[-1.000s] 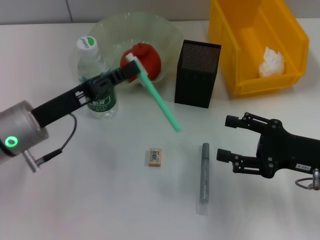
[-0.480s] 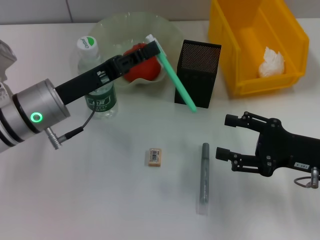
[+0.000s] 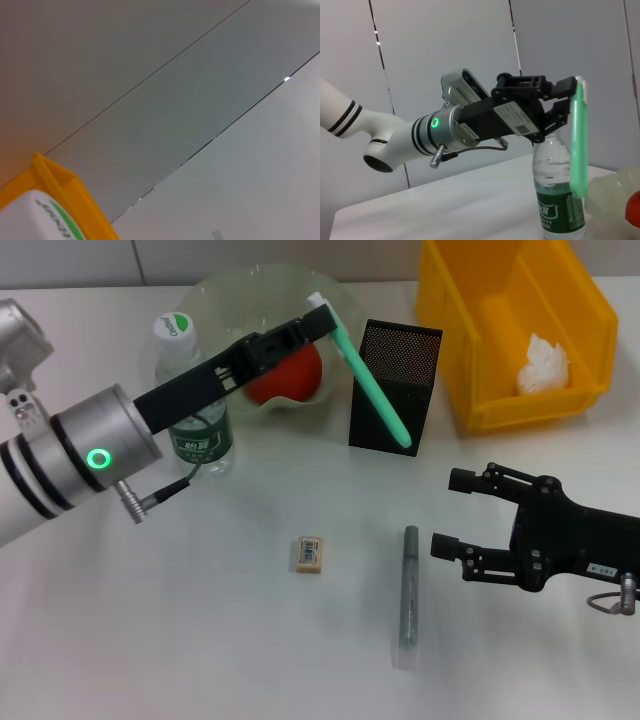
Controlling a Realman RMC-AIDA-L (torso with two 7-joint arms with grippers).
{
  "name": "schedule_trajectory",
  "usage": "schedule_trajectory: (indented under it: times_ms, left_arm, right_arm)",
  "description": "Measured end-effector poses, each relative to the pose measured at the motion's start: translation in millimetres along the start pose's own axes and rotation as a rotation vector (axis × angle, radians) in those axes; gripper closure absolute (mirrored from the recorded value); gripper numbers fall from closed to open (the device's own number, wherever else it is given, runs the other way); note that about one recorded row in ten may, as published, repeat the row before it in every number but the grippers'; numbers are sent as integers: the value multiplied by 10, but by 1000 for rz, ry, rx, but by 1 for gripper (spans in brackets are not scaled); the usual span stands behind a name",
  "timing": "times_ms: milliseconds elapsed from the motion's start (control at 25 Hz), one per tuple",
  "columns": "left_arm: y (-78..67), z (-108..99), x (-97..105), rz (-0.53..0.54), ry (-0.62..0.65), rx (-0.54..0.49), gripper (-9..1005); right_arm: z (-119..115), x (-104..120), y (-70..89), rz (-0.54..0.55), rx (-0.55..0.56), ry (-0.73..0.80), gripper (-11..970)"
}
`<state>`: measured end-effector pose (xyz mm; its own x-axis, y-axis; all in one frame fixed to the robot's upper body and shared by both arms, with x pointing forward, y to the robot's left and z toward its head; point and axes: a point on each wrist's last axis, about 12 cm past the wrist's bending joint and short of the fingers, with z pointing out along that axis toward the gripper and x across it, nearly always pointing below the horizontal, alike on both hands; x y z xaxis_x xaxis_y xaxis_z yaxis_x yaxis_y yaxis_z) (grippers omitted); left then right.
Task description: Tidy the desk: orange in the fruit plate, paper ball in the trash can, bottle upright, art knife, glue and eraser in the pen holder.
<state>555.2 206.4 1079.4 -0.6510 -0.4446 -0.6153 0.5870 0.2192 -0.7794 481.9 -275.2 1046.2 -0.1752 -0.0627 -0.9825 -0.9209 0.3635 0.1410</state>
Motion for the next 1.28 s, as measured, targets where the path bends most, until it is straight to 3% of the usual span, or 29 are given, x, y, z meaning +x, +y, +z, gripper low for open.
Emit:
schedule_trajectory:
  times_ms: [800, 1280]
  left_arm:
    - [-33, 322, -45, 73, -18, 14, 805]
    - [-43, 298, 50, 106, -65, 16, 805]
  right_arm:
    - [20, 13, -5, 10, 2, 6, 164]
    - [22, 18, -3, 13, 1, 8, 165]
